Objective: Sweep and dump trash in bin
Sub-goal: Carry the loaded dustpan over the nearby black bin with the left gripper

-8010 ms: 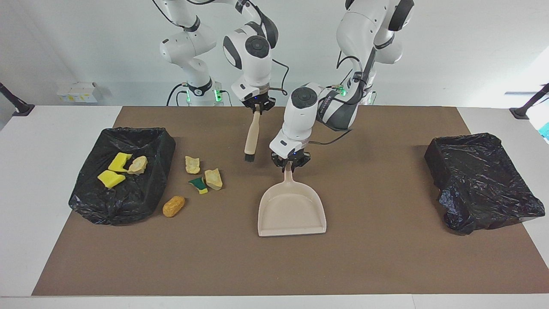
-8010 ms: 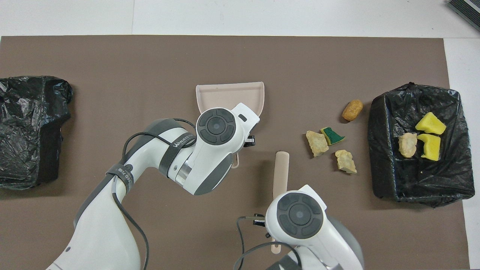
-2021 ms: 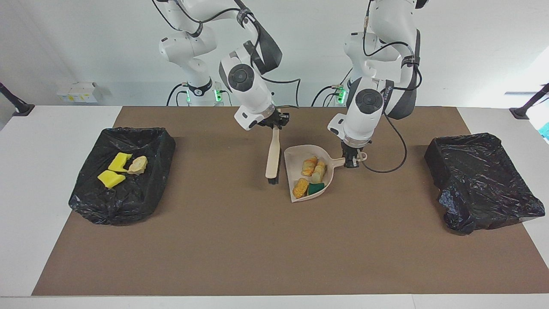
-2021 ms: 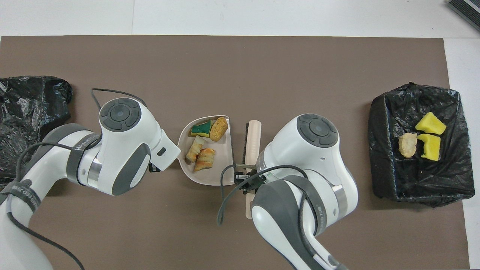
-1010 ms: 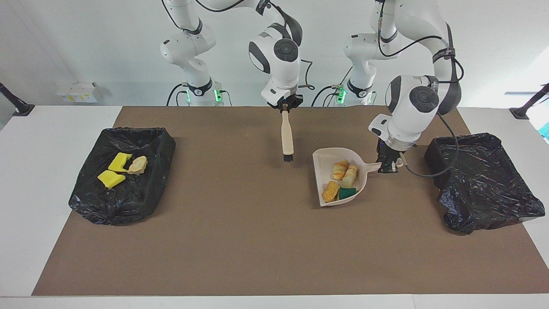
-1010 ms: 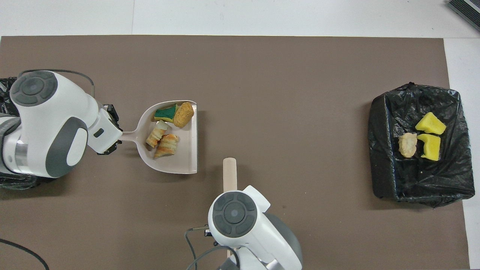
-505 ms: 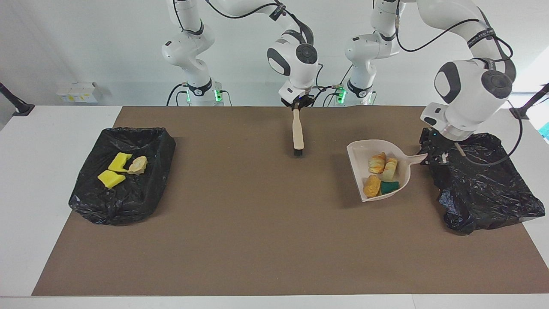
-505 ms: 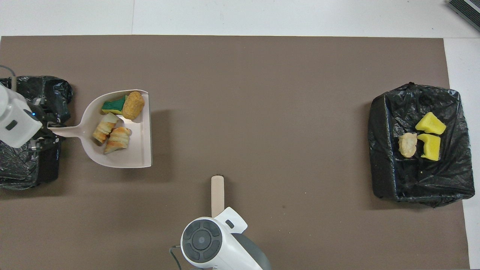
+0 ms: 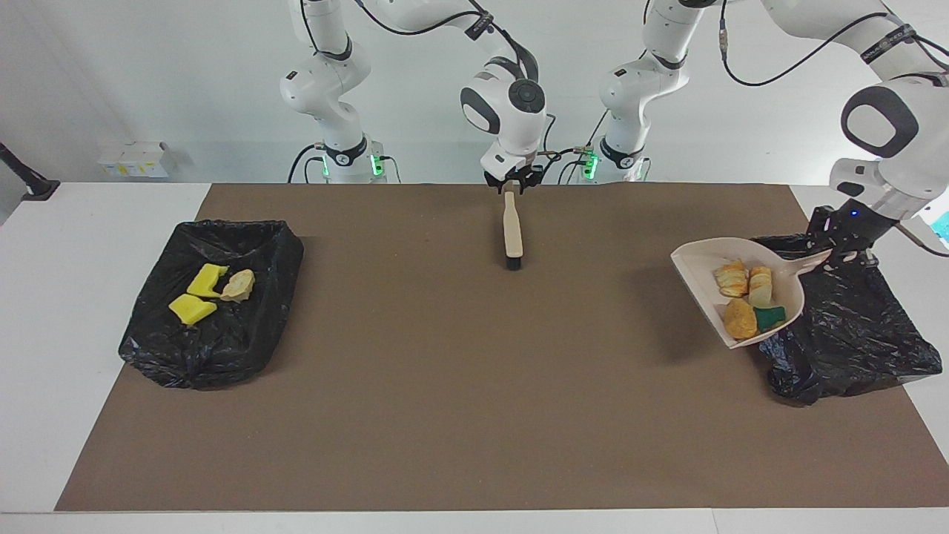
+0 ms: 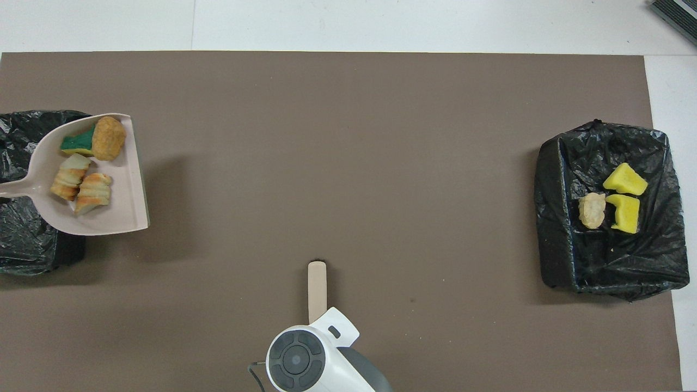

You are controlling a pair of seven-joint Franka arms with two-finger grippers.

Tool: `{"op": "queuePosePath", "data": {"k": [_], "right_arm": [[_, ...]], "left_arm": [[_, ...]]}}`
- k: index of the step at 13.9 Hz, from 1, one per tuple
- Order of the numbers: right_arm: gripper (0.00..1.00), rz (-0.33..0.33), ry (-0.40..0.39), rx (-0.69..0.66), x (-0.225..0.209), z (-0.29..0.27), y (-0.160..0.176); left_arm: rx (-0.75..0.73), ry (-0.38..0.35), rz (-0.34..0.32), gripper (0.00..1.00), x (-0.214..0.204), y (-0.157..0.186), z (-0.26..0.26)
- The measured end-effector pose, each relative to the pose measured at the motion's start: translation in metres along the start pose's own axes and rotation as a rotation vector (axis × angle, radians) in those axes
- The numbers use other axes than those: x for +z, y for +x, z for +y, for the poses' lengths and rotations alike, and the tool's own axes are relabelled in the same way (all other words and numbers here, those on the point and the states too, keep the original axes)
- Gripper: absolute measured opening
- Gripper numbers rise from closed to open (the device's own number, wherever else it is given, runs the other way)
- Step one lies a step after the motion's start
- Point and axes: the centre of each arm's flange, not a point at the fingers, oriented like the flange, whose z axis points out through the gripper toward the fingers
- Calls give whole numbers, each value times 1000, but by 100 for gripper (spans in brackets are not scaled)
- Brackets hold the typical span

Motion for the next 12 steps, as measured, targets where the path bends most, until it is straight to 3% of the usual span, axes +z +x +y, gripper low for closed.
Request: {"op": "queuePosePath", "data": {"k": [3,6,12], "right_arm": [[100,-10,2,20,-30,5,10],[100,-2,28,45,-81,31,37],[100,14,45,-42,-192,114,97]], "left_arm": [[-85,16,1,31,-14,-63,-2],[-128,41,-26,31,-30,-109,-6],[-89,114,-232,31,-54,-152,-26]]}}
